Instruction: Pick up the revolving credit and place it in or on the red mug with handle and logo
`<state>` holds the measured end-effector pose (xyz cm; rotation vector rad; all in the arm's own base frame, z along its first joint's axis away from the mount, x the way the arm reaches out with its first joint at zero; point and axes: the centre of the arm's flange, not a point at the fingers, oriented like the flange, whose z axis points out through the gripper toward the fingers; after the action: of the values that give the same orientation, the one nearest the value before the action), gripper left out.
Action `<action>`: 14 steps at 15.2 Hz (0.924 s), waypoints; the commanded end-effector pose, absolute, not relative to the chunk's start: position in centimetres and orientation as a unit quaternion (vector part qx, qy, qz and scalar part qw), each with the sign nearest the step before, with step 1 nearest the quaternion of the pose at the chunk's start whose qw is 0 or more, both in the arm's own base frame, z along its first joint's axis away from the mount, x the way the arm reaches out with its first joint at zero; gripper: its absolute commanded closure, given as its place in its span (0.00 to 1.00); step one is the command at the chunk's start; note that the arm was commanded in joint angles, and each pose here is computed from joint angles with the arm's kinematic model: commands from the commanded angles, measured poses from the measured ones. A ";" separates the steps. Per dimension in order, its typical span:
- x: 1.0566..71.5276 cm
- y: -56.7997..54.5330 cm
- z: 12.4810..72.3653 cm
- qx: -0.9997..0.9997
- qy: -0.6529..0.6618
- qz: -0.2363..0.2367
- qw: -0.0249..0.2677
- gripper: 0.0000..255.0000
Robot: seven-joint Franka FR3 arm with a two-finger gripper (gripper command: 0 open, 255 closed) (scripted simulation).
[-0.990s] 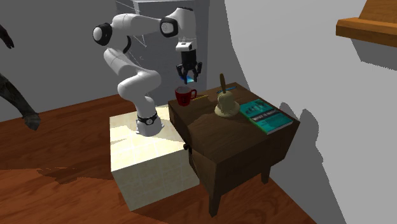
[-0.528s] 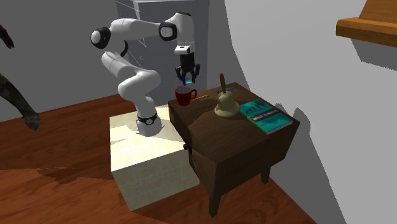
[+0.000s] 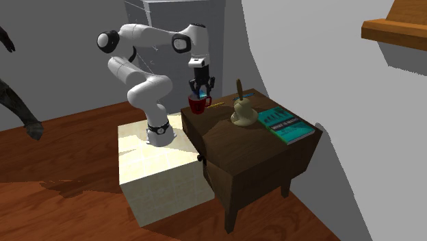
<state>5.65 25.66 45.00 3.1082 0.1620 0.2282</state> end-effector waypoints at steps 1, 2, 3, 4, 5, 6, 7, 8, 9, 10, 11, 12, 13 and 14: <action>5.7 25.6 43.9 0.996 0.052 0.073 0.010 1.00; 5.7 25.6 43.6 0.996 0.052 0.073 0.010 1.00; 5.7 25.6 43.6 0.996 0.052 0.073 0.010 1.00; 5.7 25.6 43.6 0.996 0.052 0.073 0.010 1.00; 5.7 25.6 43.6 0.996 0.052 0.073 0.010 1.00; 5.7 25.6 43.6 0.996 0.052 0.073 0.010 1.00; 5.7 25.6 43.6 0.996 0.052 0.073 0.010 1.00; 5.7 25.6 43.6 0.996 0.052 0.073 0.010 1.00; 5.7 25.6 43.6 0.996 0.052 0.073 0.010 1.00; 5.7 25.6 43.6 0.996 0.052 0.073 0.010 0.00; 5.7 25.6 43.5 0.996 0.052 0.073 0.010 0.00; 5.7 25.5 43.6 0.996 0.052 0.073 0.010 0.00; 5.7 25.5 43.6 0.996 0.052 0.073 0.010 0.00; 5.7 25.5 43.6 0.996 0.052 0.073 0.010 0.00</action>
<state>5.66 25.55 43.58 3.1086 0.1618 0.2289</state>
